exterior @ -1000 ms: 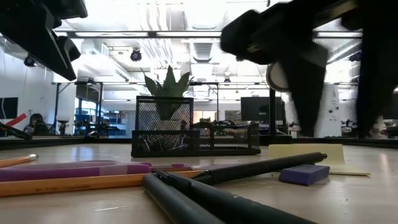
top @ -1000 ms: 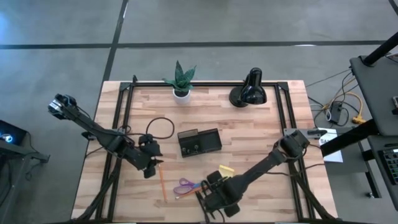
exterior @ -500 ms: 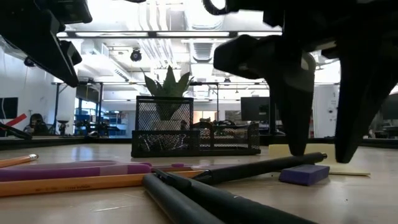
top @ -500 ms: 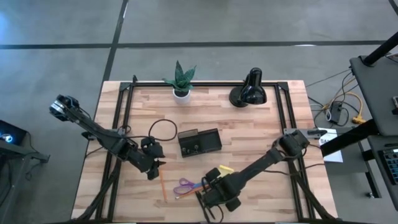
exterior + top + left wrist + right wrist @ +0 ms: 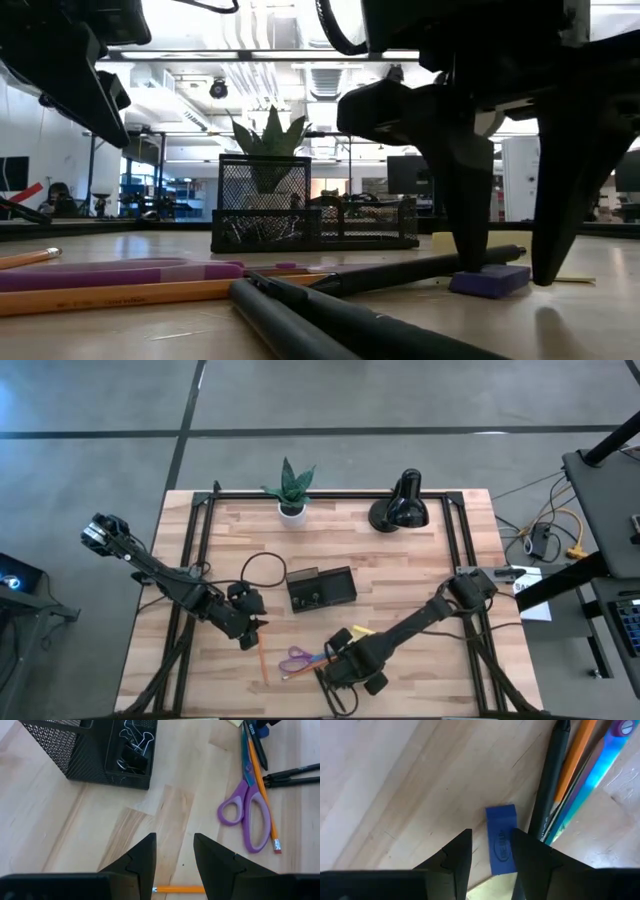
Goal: Pick and place office supplies into organizer
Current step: Put the eraser into the desk organizer
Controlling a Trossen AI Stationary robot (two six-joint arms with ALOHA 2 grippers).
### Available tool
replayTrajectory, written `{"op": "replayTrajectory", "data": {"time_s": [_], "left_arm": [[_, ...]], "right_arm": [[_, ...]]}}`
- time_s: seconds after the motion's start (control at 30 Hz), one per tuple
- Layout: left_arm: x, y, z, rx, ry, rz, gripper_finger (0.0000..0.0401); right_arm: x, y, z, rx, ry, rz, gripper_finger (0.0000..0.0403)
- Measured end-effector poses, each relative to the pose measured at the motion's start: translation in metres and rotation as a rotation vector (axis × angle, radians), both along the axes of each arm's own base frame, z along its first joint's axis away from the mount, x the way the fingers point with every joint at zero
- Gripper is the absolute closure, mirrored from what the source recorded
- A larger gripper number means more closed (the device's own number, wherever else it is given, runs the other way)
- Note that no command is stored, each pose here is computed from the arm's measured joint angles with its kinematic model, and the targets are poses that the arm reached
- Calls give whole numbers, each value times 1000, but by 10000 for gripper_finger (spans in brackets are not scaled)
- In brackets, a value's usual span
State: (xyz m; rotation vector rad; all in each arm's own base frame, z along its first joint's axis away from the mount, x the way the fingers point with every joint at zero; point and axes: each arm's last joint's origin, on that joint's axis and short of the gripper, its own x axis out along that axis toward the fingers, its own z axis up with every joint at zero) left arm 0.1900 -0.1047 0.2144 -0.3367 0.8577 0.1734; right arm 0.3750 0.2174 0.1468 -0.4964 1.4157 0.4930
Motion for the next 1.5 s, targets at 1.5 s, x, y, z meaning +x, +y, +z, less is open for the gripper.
{"op": "replayTrajectory", "data": {"time_s": [1.5], "left_arm": [[3, -1, 3, -9, -48, 11, 284]], "right_arm": [[13, -29, 9, -1, 11, -113, 387]]}}
